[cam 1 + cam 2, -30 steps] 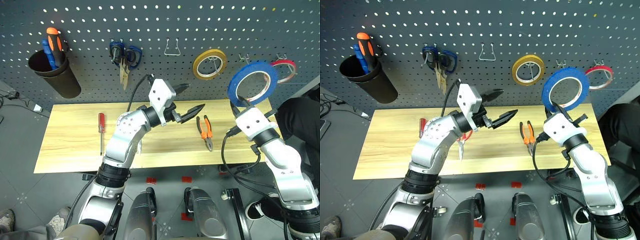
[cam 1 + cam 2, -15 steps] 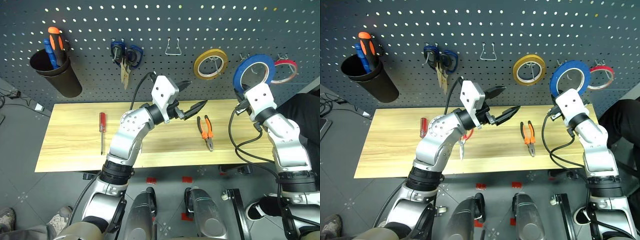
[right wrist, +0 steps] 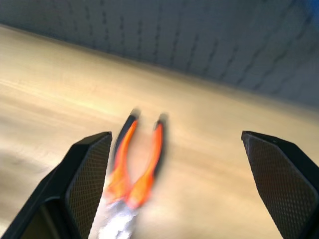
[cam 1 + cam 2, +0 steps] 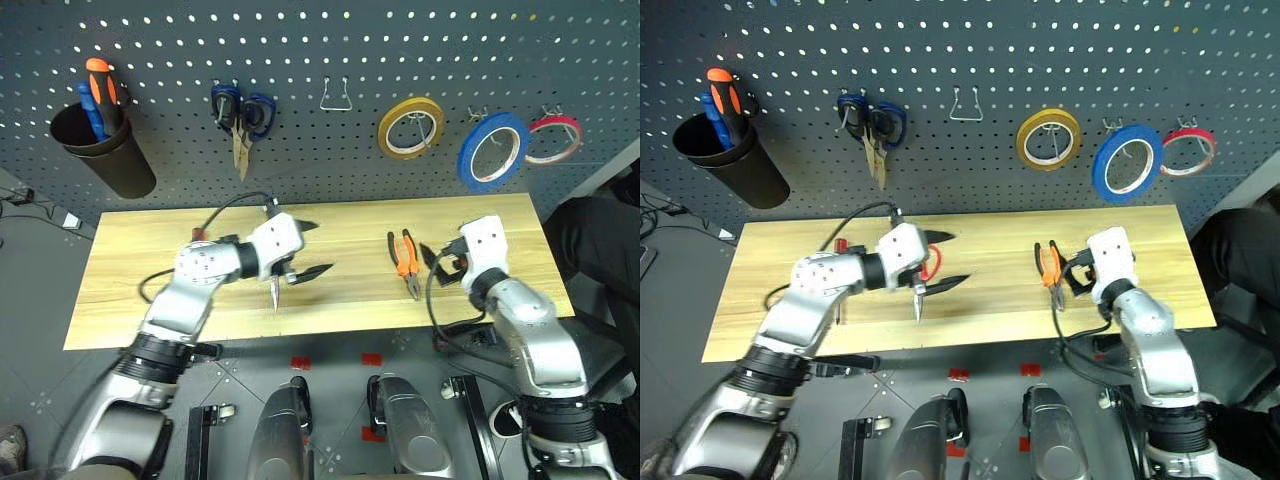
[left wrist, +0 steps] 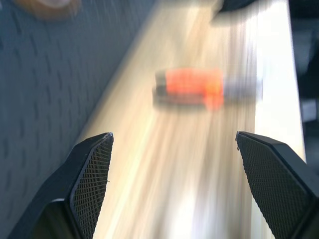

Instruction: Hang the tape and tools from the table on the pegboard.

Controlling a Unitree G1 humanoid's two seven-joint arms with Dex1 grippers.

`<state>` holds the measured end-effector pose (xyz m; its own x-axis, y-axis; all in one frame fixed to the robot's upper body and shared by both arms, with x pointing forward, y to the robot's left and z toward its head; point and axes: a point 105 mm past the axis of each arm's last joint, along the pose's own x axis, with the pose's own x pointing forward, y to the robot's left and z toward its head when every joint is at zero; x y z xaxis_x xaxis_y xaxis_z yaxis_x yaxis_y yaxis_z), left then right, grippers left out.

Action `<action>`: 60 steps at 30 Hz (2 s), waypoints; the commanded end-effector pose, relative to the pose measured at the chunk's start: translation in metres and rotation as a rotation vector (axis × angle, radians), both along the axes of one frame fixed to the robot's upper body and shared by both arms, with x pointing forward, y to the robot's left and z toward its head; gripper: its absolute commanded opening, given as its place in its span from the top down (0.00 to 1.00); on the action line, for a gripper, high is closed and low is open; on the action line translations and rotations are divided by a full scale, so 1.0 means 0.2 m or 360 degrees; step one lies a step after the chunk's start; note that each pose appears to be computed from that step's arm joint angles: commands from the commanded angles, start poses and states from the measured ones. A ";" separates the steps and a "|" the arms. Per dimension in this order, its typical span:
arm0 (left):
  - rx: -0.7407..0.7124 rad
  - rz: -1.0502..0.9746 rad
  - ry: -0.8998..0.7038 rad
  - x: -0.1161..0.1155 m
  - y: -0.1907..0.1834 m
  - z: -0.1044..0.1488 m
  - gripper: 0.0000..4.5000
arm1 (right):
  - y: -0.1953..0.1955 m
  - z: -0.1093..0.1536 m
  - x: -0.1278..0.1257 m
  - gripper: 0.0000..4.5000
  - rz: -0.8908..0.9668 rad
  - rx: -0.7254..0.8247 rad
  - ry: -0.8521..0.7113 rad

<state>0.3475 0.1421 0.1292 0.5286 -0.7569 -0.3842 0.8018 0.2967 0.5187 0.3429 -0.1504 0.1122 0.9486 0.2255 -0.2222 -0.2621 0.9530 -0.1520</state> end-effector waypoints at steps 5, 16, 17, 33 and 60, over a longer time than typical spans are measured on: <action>0.0211 -0.0053 0.0049 0.02 0.09 -0.05 0.08 | 0.09 -0.14 0.07 0.01 -0.0184 0.0024 0.0409; 0.0185 -0.0092 0.0045 0.03 0.04 -0.04 0.08 | 0.16 -0.25 0.22 0.01 -0.0193 -0.0020 0.0522; 0.0183 -0.0092 0.0044 0.03 0.04 -0.03 0.08 | 0.16 -0.25 0.24 0.01 -0.0185 -0.0029 0.0522; -0.0133 0.0062 0.0055 0.03 0.06 0.02 0.08 | 0.16 -0.19 0.32 0.39 -0.0075 -0.0116 0.0439; -0.1020 0.0787 -0.0433 -0.01 0.12 0.45 0.08 | 0.87 1.29 0.02 0.39 0.0489 0.0128 -0.1751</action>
<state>0.3472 0.1672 0.2142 0.8689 -0.4431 0.2206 0.3835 0.8844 0.2662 0.3548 0.0242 0.3503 0.5915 0.4825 0.6460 -0.2710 0.8736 -0.4043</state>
